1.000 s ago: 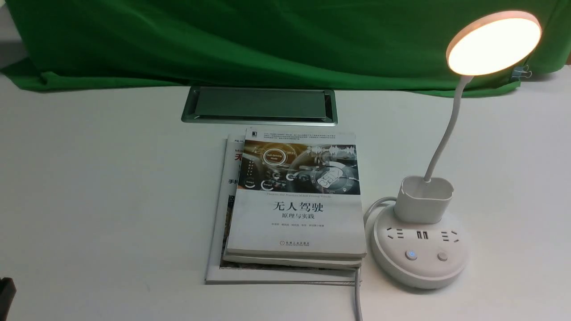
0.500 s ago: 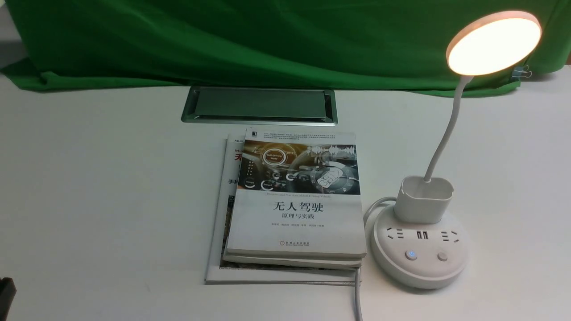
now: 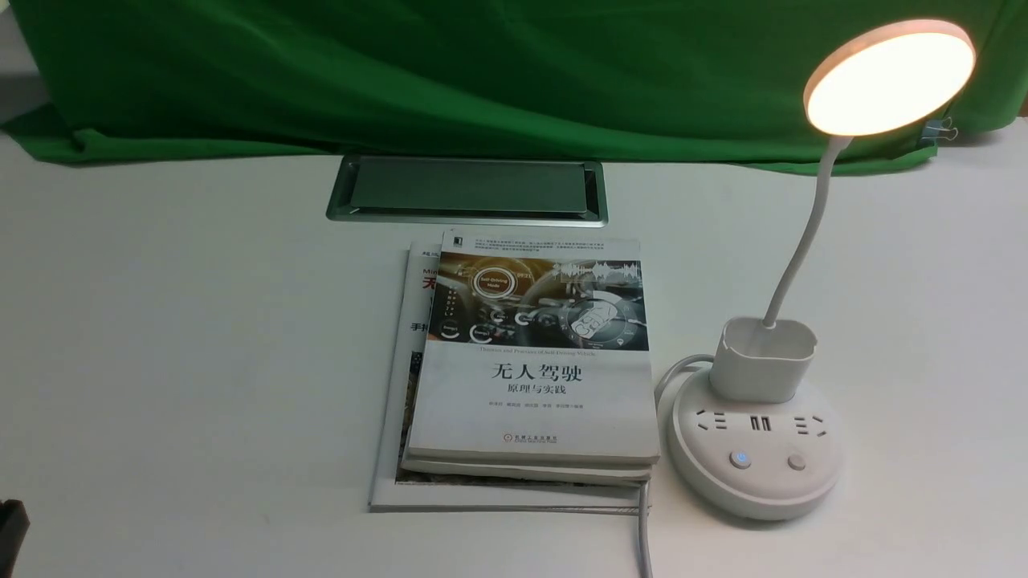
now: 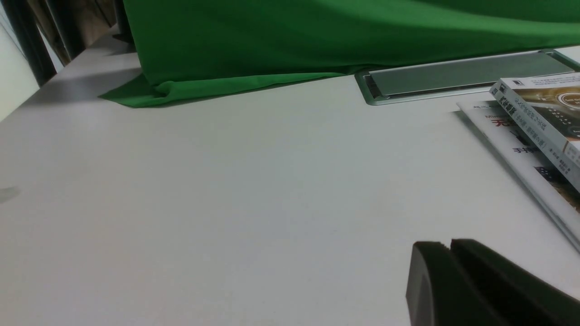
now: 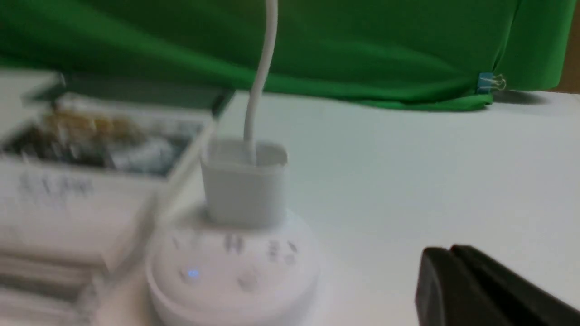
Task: Turn off the desk lamp on the white desktop by hand.
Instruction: 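Press the power button on the lamp base to turn the lamp off with the right gripper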
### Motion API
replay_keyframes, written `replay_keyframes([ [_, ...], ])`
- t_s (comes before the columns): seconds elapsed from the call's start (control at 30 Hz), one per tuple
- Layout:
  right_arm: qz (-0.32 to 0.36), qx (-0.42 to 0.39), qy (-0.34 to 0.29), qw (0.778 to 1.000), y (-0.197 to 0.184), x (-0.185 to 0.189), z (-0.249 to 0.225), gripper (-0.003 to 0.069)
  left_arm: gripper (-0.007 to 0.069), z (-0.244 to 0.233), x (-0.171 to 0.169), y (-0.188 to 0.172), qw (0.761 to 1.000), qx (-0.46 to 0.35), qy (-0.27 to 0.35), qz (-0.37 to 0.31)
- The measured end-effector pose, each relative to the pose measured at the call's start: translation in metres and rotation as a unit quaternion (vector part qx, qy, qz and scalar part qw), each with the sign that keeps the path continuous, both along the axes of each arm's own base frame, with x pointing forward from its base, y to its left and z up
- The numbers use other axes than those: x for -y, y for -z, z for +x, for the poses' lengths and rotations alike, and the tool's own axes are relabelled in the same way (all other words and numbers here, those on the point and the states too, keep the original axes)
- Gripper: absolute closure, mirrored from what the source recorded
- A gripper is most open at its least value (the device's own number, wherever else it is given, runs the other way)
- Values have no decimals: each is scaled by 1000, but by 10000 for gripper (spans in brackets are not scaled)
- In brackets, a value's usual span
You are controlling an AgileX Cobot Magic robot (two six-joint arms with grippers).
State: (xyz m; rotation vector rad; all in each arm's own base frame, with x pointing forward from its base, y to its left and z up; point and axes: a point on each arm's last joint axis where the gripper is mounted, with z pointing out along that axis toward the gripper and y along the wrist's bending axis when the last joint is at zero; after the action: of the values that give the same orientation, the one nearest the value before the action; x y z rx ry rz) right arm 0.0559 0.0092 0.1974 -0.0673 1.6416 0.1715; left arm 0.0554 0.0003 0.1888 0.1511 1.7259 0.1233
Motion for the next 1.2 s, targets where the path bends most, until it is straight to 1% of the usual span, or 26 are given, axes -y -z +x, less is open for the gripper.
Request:
replay_keyframes([
  [0.03, 0, 0, 0, 1000, 0, 0, 0, 621, 606, 0, 0, 0, 1000, 0, 0, 0],
  [0.07, 58, 23, 4, 998, -6, 0, 0, 621, 606, 0, 0, 0, 1000, 0, 0, 0],
  [0.1, 102, 37, 6, 994, -9, 1, 0, 621, 606, 0, 0, 0, 1000, 0, 0, 0],
  [0.17, 166, 61, 7, 984, -16, 2, 0, 621, 606, 0, 0, 0, 1000, 0, 0, 0],
  [0.2, 177, 62, 7, 982, -16, 2, 0, 621, 606, 0, 0, 0, 1000, 0, 0, 0],
  [0.23, 215, 71, 5, 974, -19, 2, 0, 621, 606, 0, 0, 0, 1000, 0, 0, 0],
  [0.33, 241, 84, 3, 967, -22, 3, -1, 620, 606, 0, 0, 0, 1000, 0, 0, 1],
  [0.37, 262, 87, 2, 961, -23, 3, -1, 619, 606, 0, 0, 0, 1000, 0, 0, 1],
  [0.43, 272, 66, 2, 960, -22, 2, -1, 619, 606, 0, 0, 0, 1000, 0, 0, 1],
  [0.53, 240, -5, 1, 971, -36, -1, 1, 612, 606, 0, 0, 0, 1000, 0, 0, 1],
  [0.63, 165, -91, -15, 982, -69, -7, 7, 610, 606, 0, 0, 0, 1000, 0, 0, 1],
  [0.67, 159, -98, -17, 982, -71, -8, 8, 610, 606, 0, 0, 0, 1000, 0, 0, 1],
  [0.7, 111, -161, -29, 980, -88, -12, 16, 610, 606, 0, 0, 0, 1000, 0, 0, 1],
  [0.77, 63, -242, -41, 967, -101, -17, 29, 610, 606, 0, 0, 0, 1000, 0, 0, 1],
  [0.8, 27, -295, -52, 954, -106, -20, 39, 610, 606, 0, 0, 0, 1000, 0, 0, 1],
  [0.83, 9, -329, -57, 943, -108, -22, 47, 610, 606, 0, 0, 0, 1000, 0, 0, 1],
  [0.87, 1, -344, -60, 937, -109, -23, 51, 610, 606, 0, 0, 0, 1000, 0, 0, 1],
  [0.9, -22, -397, -67, 915, -109, -27, 69, 610, 606, 0, 0, 0, 1000, 0, 0, 1],
  [0.93, -26, -407, -68, 910, -109, -28, 73, 610, 606, 0, 0, 0, 1000, 0, 0, 1],
  [0.97, -36, -450, -69, 889, -104, -32, 93, 610, 606, 0, 0, 0, 1000, 0, 0, 1],
  [1.03, -42, -470, -71, 879, -101, -34, 104, 610, 606, 0, 0, 0, 1000, 0, 0, 1],
  [1.07, -50, -495, -76, 864, -96, -40, 121, 610, 606, 0, 0, 0, 1000, 0, 0, 1],
  [1.1, -51, -502, -77, 860, -93, -41, 125, 610, 606, 0, 0, 0, 1000, 0, 0, 1],
  [1.13, -62, -515, -85, 851, -86, -49, 139, 610, 606, 0, 0, 0, 1000, 0, 0, 1],
  [1.2, -77, -526, -99, 841, -75, -64, 155, 610, 606, 0, 0, 0, 1000, 0, 0, 1],
])
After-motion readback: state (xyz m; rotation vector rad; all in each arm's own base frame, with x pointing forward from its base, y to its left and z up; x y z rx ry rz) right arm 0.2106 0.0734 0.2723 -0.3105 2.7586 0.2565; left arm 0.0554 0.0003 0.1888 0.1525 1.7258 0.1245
